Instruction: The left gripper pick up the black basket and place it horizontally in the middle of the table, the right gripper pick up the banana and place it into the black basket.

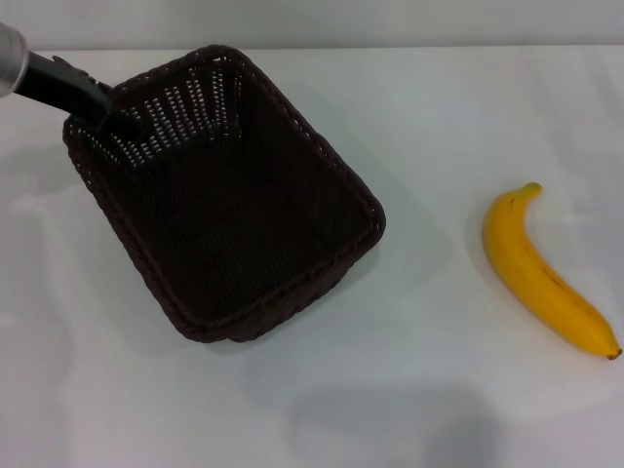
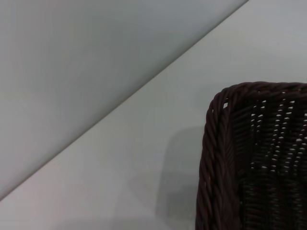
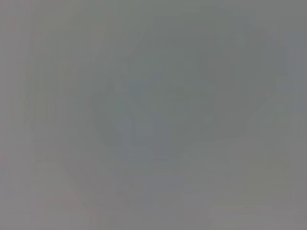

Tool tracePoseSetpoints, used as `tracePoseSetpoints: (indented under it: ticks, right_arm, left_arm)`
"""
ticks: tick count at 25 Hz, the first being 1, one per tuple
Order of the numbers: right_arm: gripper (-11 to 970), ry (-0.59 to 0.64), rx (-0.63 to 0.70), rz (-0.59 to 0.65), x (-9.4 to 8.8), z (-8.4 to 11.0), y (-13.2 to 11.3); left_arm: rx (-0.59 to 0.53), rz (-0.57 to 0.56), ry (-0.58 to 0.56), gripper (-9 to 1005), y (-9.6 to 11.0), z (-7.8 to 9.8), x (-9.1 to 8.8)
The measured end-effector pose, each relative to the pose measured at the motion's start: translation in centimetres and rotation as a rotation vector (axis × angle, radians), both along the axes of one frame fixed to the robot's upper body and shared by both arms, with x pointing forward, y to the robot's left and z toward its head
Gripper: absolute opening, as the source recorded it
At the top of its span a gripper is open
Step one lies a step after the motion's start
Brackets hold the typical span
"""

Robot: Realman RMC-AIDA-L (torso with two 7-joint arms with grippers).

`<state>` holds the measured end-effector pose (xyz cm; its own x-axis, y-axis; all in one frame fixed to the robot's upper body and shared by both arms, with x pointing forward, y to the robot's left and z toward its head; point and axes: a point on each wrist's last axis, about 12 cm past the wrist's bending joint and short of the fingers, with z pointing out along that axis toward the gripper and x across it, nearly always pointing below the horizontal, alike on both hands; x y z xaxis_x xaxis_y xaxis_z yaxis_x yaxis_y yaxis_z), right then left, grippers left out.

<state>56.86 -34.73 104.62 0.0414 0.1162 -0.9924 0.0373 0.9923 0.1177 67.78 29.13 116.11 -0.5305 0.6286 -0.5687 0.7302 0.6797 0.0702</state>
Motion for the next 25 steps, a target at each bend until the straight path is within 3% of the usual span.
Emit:
tracePoseSetpoints:
  ticks: [11, 22, 24, 25]
  right_arm:
    - [842, 0.009, 0.005, -0.01, -0.5, -0.3, -0.3]
    - [842, 0.007, 0.008, -0.009, -0.5, -0.3, -0.3]
    - [842, 0.006, 0.009, -0.007, -0.4, -0.2, -0.3]
    - [842, 0.005, 0.009, -0.006, -0.3, -0.2, -0.2]
  left_arm:
    - [-0.01, -0.007, -0.056, 738, 0.0, -1.0, -0.1]
    - [-0.028, -0.008, -0.059, 489, 0.4, -1.5, -0.7]
    - [-0.063, -0.013, -0.051, 325, 0.7, -1.2, -0.8]
    - [-0.076, -0.014, -0.047, 321, 0.7, -1.1, -0.9]
